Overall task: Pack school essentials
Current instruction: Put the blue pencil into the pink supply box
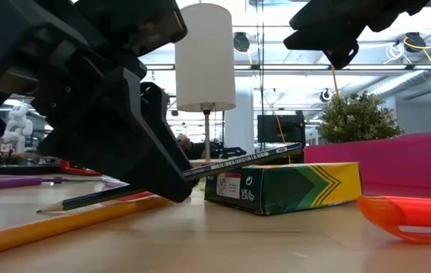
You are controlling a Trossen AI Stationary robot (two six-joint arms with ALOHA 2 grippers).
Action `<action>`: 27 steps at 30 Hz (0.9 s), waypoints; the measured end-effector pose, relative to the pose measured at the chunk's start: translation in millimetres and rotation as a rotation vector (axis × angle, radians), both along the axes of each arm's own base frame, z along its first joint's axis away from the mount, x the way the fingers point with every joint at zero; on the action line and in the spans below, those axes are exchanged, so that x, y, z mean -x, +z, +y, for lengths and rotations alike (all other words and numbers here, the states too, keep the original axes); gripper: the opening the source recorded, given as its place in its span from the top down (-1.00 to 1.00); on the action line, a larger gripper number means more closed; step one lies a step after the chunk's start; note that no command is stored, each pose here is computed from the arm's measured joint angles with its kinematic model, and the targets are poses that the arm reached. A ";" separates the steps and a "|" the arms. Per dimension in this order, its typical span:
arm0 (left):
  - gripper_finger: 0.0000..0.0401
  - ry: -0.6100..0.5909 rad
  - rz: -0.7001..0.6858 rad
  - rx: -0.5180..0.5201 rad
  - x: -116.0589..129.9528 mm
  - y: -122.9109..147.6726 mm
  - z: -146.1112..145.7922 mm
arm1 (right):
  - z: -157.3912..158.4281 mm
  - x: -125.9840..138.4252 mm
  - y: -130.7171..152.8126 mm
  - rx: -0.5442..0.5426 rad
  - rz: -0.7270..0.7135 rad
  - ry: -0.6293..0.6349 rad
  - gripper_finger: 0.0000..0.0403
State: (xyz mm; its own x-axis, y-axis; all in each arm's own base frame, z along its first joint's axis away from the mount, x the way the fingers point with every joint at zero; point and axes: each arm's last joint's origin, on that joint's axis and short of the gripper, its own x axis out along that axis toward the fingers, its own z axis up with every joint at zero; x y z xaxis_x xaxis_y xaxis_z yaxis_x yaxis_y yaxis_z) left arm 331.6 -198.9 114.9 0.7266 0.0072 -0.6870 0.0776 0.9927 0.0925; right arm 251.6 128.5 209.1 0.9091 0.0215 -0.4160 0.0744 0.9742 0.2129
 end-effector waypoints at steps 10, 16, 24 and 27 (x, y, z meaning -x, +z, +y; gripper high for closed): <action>0.80 -0.027 0.017 0.008 -0.5 1.7 2.1 | 0.0 0.0 0.0 -0.002 0.000 0.000 0.36; 0.91 -0.062 0.029 0.036 12.0 43.2 8.3 | 0.1 -0.1 0.2 -0.002 -0.002 0.000 0.36; 0.78 -0.069 -0.191 0.004 46.1 142.0 29.8 | 1.5 -3.2 7.9 0.008 -0.083 0.013 0.36; 0.85 -0.058 -0.304 -0.017 59.3 174.3 40.8 | 1.6 -4.8 12.9 0.033 -0.138 0.000 0.36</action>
